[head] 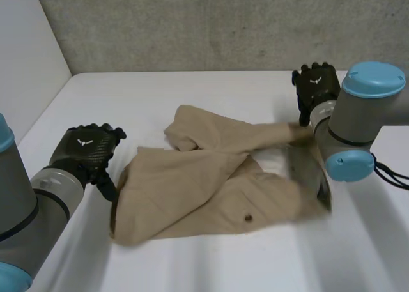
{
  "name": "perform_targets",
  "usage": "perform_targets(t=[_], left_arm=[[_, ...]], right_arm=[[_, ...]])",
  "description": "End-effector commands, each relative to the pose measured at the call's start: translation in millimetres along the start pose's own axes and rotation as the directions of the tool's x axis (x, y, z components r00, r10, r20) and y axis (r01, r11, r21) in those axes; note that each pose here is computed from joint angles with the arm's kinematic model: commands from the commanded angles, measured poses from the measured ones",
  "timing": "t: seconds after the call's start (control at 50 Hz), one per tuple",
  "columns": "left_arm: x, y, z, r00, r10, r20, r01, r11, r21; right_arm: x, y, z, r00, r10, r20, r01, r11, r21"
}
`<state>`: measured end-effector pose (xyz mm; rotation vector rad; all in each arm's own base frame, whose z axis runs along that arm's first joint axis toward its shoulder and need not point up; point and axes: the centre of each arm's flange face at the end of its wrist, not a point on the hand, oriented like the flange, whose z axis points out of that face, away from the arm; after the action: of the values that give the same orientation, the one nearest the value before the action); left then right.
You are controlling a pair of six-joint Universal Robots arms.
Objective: Fold the shorts.
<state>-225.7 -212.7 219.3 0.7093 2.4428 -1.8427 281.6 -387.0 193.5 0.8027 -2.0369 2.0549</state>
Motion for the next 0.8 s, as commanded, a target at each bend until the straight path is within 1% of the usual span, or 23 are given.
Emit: perform_targets(t=[0.02, 0.08, 0.1, 0.14, 0.16, 0.22, 0.24, 0.3, 0.32, 0.36, 0.4, 0.46, 0.58, 0.64, 0.8], left_arm=[[3, 1, -1, 1.000, 0.001, -0.010, -0.001, 1.000, 0.000], [3, 1, -1, 1.000, 0.001, -0.012, -0.001, 1.000, -0.002], [3, 2, -2, 1.000, 0.000, -0.014, 0.000, 1.000, -0.006], [4, 3, -3, 1.000, 0.000, -0.018, -0.001, 1.000, -0.008], [5, 4, -3, 1.000, 0.001, -0.020, -0.002, 1.000, -0.011], [12, 6, -7, 0.999, 0.011, -0.044, -0.012, 1.000, -0.018], [14, 6, -9, 0.998, 0.015, -0.055, -0.016, 1.000, -0.018], [24, 11, -17, 0.995, 0.031, -0.090, -0.034, 0.999, -0.030], [25, 12, -18, 0.995, 0.035, -0.096, -0.038, 0.999, -0.034], [28, 15, -21, 0.994, 0.039, -0.106, -0.043, 0.998, -0.039], [29, 16, -21, 0.993, 0.040, -0.110, -0.045, 0.998, -0.042], [30, 19, -22, 0.993, 0.042, -0.114, -0.048, 0.997, -0.053], [34, 23, -25, 0.990, 0.048, -0.130, -0.057, 0.996, -0.063], [35, 25, -26, 0.990, 0.050, -0.135, -0.059, 0.996, -0.068], [41, 33, -35, 0.984, 0.063, -0.167, -0.080, 0.992, -0.100]], right_arm=[[13, -30, -53, 0.997, 0.050, 0.062, -0.050, 0.999, 0.001], [13, -35, -67, 0.993, 0.046, 0.110, -0.048, 0.999, 0.010], [10, -33, -76, 0.987, 0.045, 0.156, -0.046, 0.999, 0.000], [6, -30, -85, 0.977, 0.051, 0.207, -0.048, 0.999, -0.022], [1, -27, -95, 0.965, 0.061, 0.256, -0.050, 0.997, -0.051], [-2, -20, -106, 0.949, 0.087, 0.303, -0.053, 0.992, -0.117], [-6, -14, -114, 0.938, 0.113, 0.328, -0.059, 0.984, -0.171], [-8, -8, -123, 0.925, 0.162, 0.345, -0.077, 0.965, -0.249], [-9, -5, -127, 0.916, 0.199, 0.349, -0.096, 0.952, -0.289], [-11, -1, -130, 0.906, 0.235, 0.351, -0.118, 0.939, -0.324], [-14, 4, -132, 0.894, 0.280, 0.350, -0.151, 0.924, -0.352], [-17, 6, -132, 0.880, 0.310, 0.360, -0.179, 0.918, -0.354], [-34, 19, -122, 0.823, 0.363, 0.437, -0.215, 0.911, -0.352], [-40, 24, -118, 0.808, 0.381, 0.450, -0.223, 0.904, -0.365], [-48, 30, -100, 0.788, 0.432, 0.439, -0.266, 0.882, -0.389]])
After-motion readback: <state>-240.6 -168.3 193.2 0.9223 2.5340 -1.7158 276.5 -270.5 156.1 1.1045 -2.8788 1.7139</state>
